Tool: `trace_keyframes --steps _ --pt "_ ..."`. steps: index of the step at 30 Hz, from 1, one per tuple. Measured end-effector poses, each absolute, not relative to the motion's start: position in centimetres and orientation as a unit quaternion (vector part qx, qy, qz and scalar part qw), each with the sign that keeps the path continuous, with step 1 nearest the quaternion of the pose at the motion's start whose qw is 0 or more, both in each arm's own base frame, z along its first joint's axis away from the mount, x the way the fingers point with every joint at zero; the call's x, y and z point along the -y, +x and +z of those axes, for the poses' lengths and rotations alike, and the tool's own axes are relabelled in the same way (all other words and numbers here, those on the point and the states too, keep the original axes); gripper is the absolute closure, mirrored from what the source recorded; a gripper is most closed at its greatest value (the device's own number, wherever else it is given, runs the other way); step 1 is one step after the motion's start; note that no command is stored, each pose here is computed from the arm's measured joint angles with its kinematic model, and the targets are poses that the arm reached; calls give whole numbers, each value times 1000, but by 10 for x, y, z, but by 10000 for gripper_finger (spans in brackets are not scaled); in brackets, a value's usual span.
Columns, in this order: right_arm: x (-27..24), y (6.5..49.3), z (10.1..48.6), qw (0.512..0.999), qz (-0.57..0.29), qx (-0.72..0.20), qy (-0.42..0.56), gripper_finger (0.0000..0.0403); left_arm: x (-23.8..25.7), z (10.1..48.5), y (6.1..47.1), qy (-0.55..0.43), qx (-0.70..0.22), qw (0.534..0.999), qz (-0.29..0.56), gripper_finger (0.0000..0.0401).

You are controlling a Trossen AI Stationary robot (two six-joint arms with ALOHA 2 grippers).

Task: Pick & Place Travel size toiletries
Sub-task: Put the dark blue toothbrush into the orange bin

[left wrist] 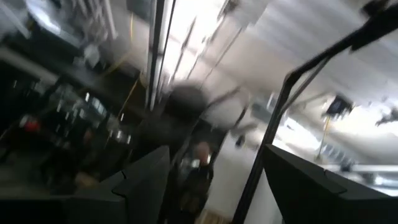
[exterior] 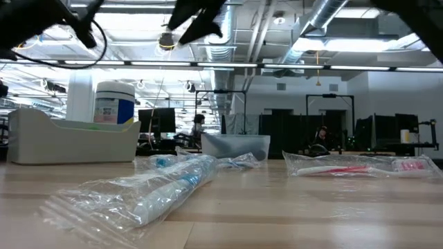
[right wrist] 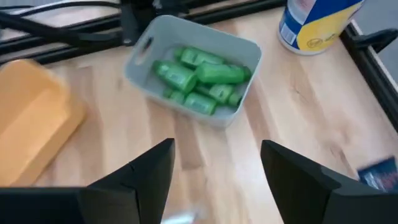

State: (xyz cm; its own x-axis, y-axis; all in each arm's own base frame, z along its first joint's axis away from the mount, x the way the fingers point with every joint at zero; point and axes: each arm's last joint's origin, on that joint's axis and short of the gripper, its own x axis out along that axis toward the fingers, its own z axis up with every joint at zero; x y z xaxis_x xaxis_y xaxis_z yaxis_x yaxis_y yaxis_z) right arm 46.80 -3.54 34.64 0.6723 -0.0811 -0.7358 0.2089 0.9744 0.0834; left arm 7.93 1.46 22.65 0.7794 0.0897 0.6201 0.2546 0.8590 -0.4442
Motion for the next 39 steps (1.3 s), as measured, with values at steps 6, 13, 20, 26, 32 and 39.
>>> trace_keyframes --steps 6,13,20,26,32,39 --pt "-4 422 391 904 -88 -413 61 182 -18 217 103 -279 225 933 -36 146" --pt "-54 350 447 914 -153 -376 19 184 -23 235 149 -270 36 962 -37 146" --pt "-68 263 485 903 -260 -341 11 193 -24 238 196 -219 -165 962 9 146" --pt "-82 211 494 918 -290 -261 74 204 -19 221 229 -190 -287 934 101 146" --pt "-93 157 457 927 -309 -206 58 218 -2 215 262 -182 -321 920 130 146" --pt "-74 100 405 947 -285 -112 97 225 11 214 279 -232 -311 906 172 146"
